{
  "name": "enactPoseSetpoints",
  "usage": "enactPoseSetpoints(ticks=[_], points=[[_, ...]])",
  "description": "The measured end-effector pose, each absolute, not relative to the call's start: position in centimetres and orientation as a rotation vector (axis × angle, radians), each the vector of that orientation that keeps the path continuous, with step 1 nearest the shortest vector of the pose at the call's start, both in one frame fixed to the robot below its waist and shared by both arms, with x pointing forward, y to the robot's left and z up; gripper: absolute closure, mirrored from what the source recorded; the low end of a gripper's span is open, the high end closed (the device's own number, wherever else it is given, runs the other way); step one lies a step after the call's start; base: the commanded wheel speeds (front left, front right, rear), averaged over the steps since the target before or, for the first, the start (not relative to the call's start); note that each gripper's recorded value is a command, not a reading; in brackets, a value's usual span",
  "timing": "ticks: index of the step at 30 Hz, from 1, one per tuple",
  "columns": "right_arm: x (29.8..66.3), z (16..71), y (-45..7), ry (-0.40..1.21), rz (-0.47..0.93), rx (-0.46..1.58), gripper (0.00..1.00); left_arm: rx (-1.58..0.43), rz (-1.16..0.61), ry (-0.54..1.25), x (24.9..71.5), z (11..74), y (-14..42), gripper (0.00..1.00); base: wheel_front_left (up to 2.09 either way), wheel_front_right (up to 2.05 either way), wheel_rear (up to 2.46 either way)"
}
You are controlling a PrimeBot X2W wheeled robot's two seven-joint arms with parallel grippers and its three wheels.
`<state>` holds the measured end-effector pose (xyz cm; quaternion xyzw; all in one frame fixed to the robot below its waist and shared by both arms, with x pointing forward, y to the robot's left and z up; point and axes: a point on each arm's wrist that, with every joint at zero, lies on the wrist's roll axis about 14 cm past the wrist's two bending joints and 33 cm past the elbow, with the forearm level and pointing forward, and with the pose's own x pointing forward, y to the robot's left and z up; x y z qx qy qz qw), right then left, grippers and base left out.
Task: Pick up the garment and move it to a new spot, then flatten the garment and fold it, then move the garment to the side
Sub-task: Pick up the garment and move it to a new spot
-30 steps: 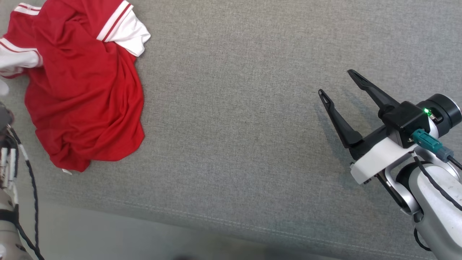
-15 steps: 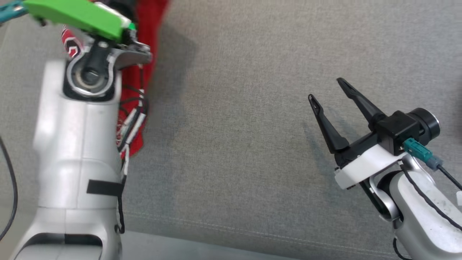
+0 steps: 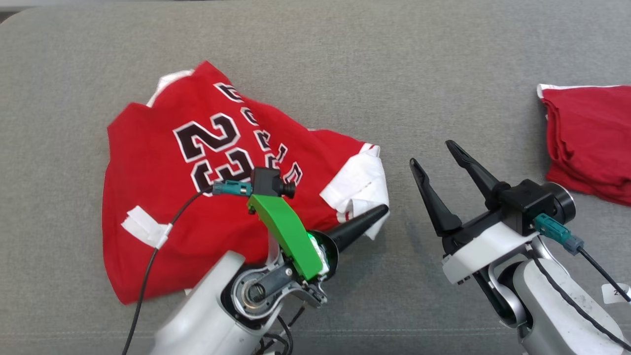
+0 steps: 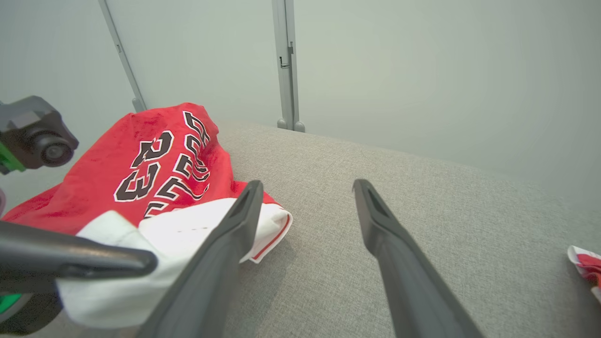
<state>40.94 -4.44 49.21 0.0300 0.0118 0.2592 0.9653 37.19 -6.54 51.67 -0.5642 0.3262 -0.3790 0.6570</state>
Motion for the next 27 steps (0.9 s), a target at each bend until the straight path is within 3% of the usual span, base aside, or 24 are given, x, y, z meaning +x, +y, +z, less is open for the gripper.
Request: enactPoseSetpoints(ticks=[12, 25, 26, 27], points=[[38.1, 48.6, -9.8, 0.078, 0.338, 0.128, 0.0, -1.137, -1.146, 0.846, 28.1, 53.8, -13.6, 1.0, 0.0, 0.0, 0.0], [36.9, 45.6, -8.1, 0.233, 0.394, 0.201, 0.0, -0.988, -0.839, 0.696, 31.8, 49.8, -9.4, 1.0, 0.0, 0.0, 0.0], [36.8, 45.5, -7.6, 0.238, 0.411, 0.208, 0.0, -0.991, -0.83, 0.691, 31.9, 49.8, -9.2, 0.72, 0.0, 0.0, 0.0], [36.8, 45.5, -7.2, 0.245, 0.426, 0.215, 0.0, -0.993, -0.813, 0.685, 32.1, 49.8, -9.0, 0.57, 0.0, 0.0, 0.0]])
